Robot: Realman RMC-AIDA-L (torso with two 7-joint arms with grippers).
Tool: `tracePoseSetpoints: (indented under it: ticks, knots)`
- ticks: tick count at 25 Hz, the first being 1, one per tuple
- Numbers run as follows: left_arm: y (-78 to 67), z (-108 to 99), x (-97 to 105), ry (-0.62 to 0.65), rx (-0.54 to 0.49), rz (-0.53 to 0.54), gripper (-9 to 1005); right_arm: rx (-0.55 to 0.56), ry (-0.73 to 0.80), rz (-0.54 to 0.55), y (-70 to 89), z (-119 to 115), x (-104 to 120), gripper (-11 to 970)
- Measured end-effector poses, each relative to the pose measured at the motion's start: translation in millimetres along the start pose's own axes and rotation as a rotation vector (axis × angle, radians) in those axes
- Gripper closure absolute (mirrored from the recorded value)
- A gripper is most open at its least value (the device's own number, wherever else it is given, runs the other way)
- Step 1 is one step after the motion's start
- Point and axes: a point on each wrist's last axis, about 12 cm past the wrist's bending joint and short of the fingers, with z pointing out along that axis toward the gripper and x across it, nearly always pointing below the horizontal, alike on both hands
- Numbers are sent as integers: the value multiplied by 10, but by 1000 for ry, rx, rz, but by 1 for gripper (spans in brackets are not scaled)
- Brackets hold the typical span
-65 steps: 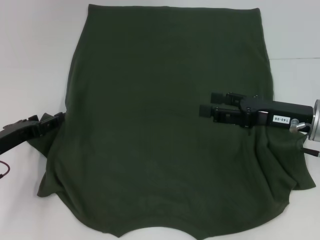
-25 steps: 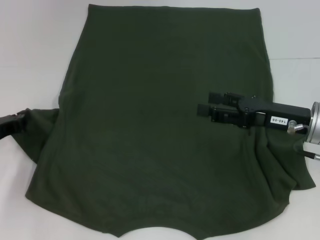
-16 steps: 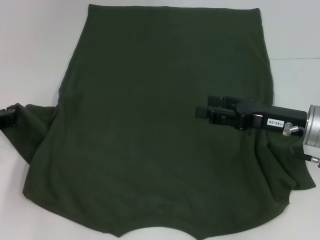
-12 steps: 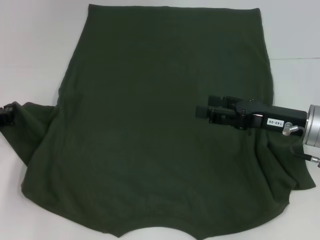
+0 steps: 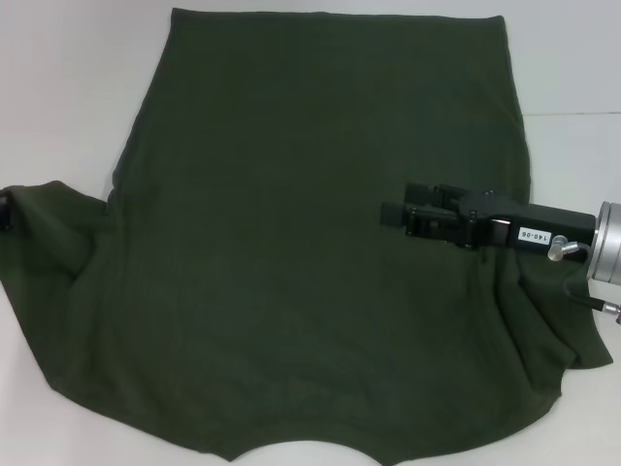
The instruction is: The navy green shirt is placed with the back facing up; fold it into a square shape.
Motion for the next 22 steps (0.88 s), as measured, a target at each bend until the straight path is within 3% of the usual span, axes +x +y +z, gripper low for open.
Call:
tracePoseSetpoints:
  ticks: [22]
  knots:
    - [24,14,-92,-15,-13,17,993,-2,-2,8,3,4,14,75]
